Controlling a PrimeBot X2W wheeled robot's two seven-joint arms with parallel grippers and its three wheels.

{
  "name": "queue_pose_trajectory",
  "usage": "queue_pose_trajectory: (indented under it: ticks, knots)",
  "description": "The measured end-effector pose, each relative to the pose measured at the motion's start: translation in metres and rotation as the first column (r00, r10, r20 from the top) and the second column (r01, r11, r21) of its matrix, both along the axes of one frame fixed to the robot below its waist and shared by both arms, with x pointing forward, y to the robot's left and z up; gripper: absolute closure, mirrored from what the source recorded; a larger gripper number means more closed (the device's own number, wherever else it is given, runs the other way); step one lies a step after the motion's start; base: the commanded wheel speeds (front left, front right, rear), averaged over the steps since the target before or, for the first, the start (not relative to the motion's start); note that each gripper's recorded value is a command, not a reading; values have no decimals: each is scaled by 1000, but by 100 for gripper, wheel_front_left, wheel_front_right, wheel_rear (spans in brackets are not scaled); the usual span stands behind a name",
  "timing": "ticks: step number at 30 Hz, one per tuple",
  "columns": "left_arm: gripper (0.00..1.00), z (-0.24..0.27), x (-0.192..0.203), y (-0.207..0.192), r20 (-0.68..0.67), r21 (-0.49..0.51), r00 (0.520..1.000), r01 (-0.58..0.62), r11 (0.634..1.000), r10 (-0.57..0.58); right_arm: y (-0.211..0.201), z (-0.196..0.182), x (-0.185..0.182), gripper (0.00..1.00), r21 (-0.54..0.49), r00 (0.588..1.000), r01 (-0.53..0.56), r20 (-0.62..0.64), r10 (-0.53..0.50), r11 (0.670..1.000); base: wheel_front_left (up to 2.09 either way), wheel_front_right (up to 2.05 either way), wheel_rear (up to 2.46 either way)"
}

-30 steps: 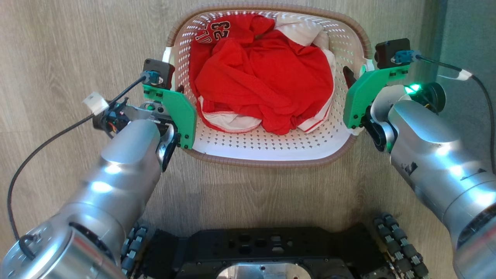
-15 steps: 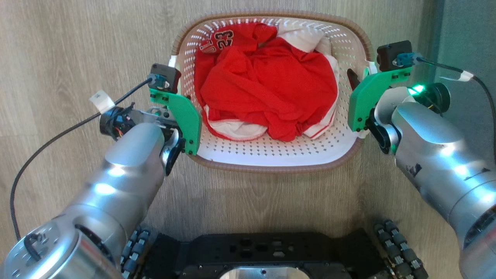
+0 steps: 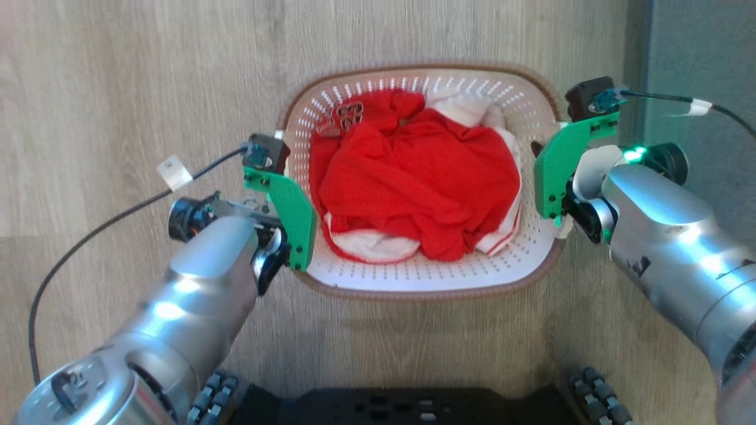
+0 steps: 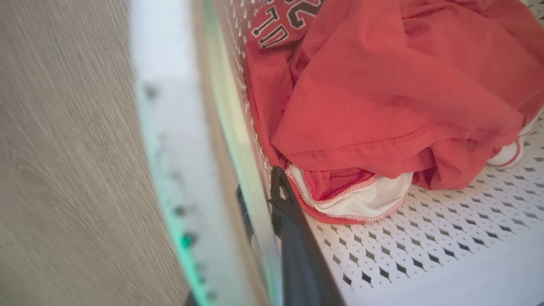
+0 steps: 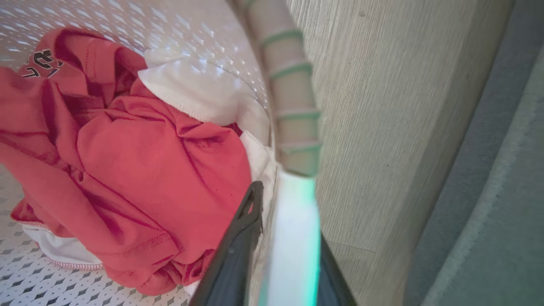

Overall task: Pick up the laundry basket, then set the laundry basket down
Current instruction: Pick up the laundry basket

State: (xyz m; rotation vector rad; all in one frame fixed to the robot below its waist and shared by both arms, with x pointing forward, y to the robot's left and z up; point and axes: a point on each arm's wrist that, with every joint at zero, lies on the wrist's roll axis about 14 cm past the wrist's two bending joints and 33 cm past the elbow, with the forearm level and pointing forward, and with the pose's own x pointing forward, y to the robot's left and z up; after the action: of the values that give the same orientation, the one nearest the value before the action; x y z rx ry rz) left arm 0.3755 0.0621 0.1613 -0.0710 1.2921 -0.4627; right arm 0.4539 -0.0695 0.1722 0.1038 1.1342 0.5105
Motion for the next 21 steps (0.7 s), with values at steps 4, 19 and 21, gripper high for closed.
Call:
queue_pose_trajectory:
  ticks: [4,19,21]
  knots:
    - [100,16,-7,4,1,8,1000,5,1000,-5,6,22,-2,100,7,999,-33,-24,33,999,0,0,0]
    - [100,83,-21,15,88,44,995,42,998,-46,12,93,-51,100,-5,989,-87,-118,86,996,0,0,0]
    - [100,89,-31,17,75,57,996,52,997,-56,13,100,-64,100,-19,985,-116,-131,113,993,0,0,0]
